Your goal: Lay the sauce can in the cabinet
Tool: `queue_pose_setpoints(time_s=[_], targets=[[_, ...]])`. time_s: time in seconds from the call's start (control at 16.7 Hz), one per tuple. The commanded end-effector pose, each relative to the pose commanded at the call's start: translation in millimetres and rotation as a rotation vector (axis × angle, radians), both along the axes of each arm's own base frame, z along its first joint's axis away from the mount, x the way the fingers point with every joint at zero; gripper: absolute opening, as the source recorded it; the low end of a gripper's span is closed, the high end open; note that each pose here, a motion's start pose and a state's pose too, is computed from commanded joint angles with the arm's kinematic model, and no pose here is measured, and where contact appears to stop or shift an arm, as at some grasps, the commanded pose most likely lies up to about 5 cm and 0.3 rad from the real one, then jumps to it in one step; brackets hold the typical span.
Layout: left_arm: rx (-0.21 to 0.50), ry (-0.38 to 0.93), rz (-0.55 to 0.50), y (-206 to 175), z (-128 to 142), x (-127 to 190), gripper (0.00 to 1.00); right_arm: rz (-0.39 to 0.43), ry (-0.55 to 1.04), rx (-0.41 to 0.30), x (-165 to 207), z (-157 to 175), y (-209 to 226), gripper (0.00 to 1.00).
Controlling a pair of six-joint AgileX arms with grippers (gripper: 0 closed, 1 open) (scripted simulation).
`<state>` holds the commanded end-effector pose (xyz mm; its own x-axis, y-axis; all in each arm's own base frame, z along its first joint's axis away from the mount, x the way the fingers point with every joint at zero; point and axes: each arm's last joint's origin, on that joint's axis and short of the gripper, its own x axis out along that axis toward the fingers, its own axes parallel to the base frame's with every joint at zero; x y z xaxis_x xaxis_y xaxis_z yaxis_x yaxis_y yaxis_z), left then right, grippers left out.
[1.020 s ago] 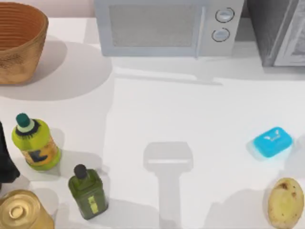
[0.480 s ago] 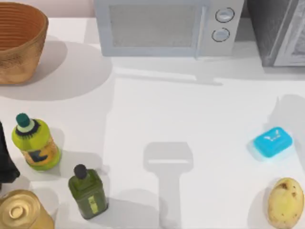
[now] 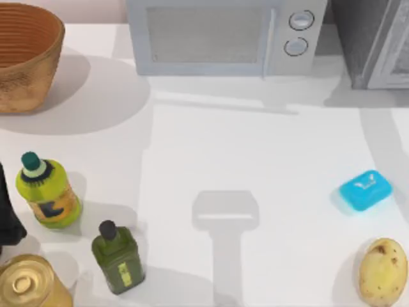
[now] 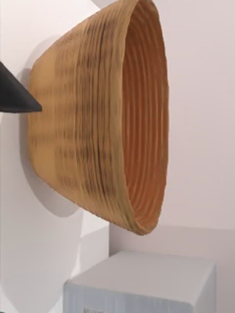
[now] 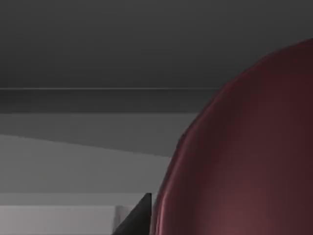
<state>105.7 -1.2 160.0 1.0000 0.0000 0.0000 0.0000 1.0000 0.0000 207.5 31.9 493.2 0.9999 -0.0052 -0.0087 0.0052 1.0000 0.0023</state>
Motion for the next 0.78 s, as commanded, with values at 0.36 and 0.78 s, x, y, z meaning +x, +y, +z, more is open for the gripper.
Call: queue_pose_setpoints(time_s=[0.36,0.78], targets=[[0.0,0.0,0.0,0,0,0,1.0,0.01,-0.003,-0.002,37,35,15,0.0],[0.0,0.0,0.0,0,0,0,1.0,0.01,-0.003,0.0,39,36,15,0.0]])
